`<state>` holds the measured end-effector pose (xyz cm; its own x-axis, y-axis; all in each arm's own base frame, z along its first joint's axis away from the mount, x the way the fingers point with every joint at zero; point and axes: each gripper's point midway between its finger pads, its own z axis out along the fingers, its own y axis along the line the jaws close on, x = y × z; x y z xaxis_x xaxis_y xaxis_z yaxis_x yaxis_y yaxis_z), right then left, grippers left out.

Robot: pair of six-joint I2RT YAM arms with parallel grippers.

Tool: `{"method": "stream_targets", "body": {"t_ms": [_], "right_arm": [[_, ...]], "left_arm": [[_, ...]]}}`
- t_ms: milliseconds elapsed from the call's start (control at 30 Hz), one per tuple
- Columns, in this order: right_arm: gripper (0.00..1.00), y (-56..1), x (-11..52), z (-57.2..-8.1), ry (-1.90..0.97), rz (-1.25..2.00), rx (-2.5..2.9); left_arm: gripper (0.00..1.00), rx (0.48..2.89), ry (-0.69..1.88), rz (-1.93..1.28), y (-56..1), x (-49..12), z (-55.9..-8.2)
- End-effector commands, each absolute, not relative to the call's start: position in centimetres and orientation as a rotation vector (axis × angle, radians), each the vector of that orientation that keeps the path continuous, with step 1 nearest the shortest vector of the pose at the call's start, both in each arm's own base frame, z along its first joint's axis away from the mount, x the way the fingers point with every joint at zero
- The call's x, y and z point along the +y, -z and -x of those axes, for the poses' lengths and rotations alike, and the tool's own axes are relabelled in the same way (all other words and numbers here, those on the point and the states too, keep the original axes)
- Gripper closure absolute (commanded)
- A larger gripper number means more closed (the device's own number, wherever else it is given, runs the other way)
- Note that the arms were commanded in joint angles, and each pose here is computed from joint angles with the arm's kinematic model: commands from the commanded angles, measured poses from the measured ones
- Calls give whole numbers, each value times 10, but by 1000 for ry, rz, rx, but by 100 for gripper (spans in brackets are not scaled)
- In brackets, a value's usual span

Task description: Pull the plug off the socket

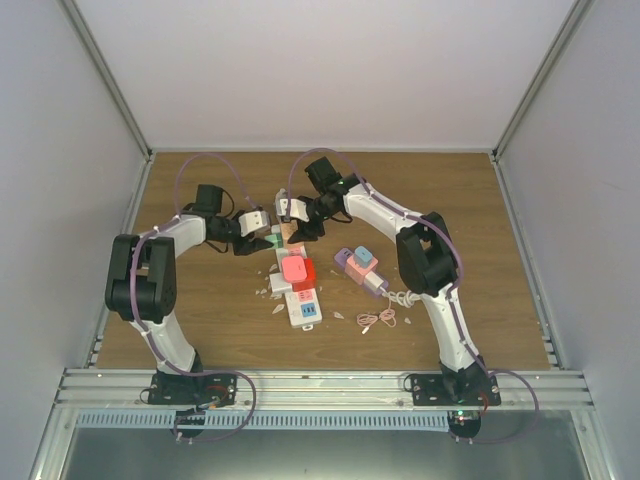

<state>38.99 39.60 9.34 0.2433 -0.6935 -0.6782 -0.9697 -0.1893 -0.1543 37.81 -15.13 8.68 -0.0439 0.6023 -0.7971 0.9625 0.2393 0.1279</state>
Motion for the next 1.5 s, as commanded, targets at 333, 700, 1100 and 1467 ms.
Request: {"method": "stream_targets", "body": {"t_ms": [333,700,1100,1467], "right_arm": [[76,-87,388,-373,-678,1918,1638],[88,-57,362,-371,-549,1947,1798],[93,-39,343,-369,-528,1969,1902],[90,-53,345,-368,-585,1924,1903]], "left_arm": [[70,1706,546,-1488,-84,-152,-379],[81,1707,568,-1491,-87,-132,-375],[85,1744,534,-1481,-78,-99,-374],[84,1810,426,-1249,-99,-38,-417]]}}
